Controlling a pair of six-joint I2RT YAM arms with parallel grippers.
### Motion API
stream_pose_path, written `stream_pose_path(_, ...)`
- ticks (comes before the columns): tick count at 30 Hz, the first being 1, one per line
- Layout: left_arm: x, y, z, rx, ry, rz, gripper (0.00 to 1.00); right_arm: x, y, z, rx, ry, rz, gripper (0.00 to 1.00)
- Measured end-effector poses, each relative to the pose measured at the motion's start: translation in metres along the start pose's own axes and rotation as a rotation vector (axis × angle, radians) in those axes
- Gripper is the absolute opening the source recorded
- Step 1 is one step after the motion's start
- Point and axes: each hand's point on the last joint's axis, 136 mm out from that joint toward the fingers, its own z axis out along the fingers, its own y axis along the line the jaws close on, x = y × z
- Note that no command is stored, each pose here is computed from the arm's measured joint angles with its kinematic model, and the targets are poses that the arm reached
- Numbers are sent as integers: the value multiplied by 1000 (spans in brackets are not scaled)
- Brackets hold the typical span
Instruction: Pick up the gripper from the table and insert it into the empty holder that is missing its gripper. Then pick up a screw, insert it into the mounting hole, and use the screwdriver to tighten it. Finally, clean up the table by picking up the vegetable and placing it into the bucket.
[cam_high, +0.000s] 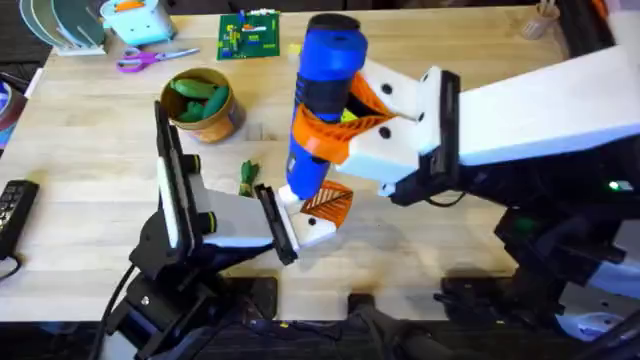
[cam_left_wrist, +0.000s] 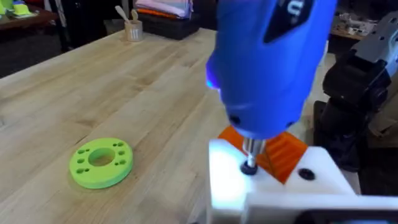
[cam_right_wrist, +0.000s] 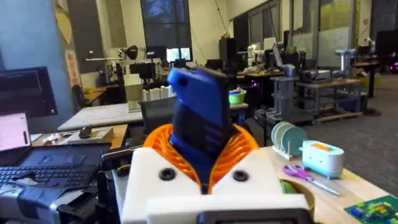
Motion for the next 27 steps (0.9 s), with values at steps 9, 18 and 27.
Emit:
stream_pose_path(9, 0, 0, 0, 0, 0, -1, 5, 5, -3, 2, 7, 9, 24, 24)
stream_pose_path(18, 0, 0, 0, 0, 0, 0, 5, -6, 0, 2, -9, -38, 4, 24)
stream_pose_path(27, 0, 0, 0, 0, 0, 0, 5, -48, -3, -10, 10, -168, -95, 24)
